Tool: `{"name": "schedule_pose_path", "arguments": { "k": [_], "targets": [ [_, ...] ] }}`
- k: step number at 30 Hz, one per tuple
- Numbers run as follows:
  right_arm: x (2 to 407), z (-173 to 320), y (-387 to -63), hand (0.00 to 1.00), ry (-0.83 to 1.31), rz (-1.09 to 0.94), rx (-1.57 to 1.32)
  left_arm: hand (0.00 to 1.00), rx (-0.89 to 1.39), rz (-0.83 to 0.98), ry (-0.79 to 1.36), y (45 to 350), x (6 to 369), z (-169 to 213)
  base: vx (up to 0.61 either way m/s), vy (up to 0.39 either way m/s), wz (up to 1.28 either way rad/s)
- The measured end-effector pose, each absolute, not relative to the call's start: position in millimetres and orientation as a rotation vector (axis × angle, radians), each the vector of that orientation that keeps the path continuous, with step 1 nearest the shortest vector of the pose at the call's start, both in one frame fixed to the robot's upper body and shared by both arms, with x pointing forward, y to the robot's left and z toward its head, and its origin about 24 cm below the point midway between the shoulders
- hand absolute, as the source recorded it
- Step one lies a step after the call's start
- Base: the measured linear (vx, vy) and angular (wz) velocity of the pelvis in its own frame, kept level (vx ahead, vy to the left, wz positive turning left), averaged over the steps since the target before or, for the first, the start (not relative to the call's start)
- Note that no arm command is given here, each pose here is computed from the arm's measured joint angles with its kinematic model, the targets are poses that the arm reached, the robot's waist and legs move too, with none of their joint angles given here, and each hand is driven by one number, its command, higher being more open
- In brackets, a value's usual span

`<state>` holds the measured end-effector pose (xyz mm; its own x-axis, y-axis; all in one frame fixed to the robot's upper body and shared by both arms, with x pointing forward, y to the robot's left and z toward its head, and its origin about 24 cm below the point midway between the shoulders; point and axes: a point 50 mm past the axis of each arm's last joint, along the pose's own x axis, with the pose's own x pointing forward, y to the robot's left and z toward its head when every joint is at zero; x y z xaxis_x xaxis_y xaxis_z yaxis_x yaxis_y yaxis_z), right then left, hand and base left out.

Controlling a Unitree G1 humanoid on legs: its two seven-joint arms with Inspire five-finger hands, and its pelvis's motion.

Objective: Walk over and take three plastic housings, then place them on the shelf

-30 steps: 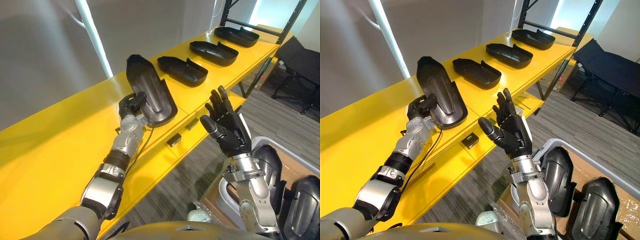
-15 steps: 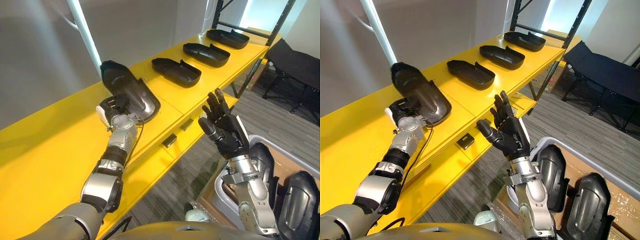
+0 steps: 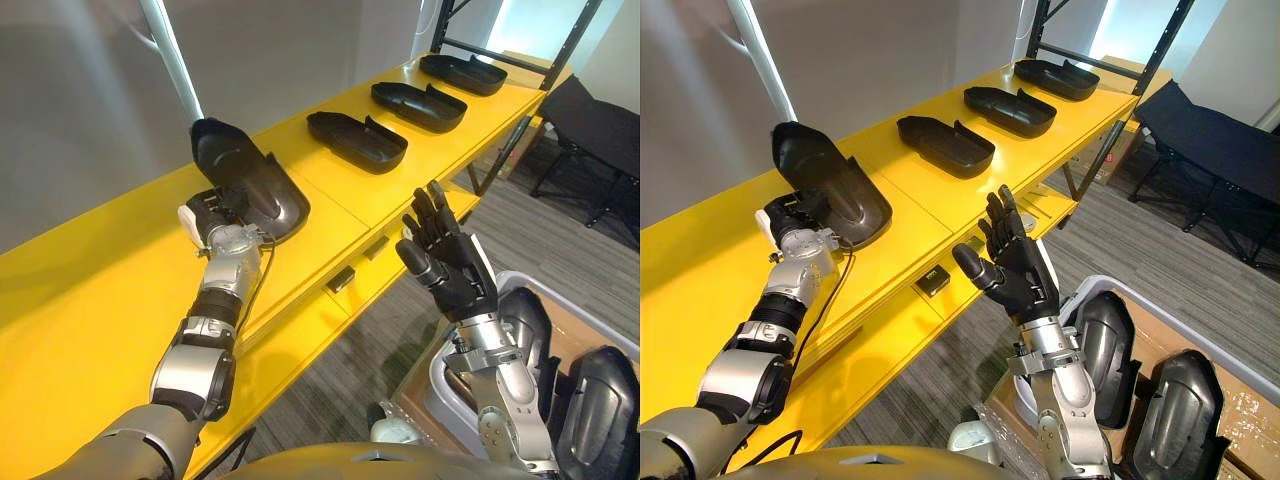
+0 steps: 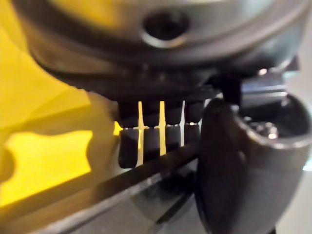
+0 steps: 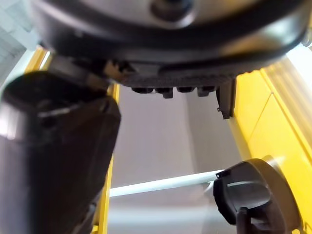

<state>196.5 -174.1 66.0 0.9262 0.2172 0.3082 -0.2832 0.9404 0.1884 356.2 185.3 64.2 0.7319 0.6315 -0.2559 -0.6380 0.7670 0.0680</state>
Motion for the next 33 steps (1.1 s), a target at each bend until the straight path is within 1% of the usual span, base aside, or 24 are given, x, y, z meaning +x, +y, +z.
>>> {"name": "schedule_pose_path", "arguments": {
  "k": [2, 3, 12, 21, 28, 33],
  "targets": [
    [196.7, 67.5, -174.0, 1.00, -0.295, 0.260, 0.232, 0.00, -0.012, 0.656, 0.280, 185.3, 357.5, 63.7, 0.00, -0.001, -0.07],
    [196.7, 67.6, -174.2, 1.00, -0.295, 0.260, 0.232, 1.00, -0.011, 0.649, 0.279, 184.9, 357.9, 64.1, 0.00, 0.000, -0.04],
    [198.9, 71.8, -174.5, 1.00, -0.314, 0.262, 0.229, 1.00, 0.064, 0.601, 0.286, 178.7, 360.0, 60.3, 0.00, 0.000, 0.00],
    [202.1, 75.7, -174.7, 1.00, -0.333, 0.265, 0.225, 1.00, 0.073, 0.636, 0.265, 180.0, 363.3, 67.6, 0.00, 0.000, 0.00],
    [202.2, 75.7, -174.4, 1.00, -0.333, 0.265, 0.226, 1.00, 0.050, 0.777, 0.203, 186.3, 360.2, 72.9, 0.00, 0.000, 0.00],
    [202.0, 74.9, -171.1, 1.00, -0.329, 0.276, 0.232, 1.00, -0.052, 0.882, 0.141, 186.2, 357.4, 78.2, 0.00, 0.000, 0.07]
  ]
}}
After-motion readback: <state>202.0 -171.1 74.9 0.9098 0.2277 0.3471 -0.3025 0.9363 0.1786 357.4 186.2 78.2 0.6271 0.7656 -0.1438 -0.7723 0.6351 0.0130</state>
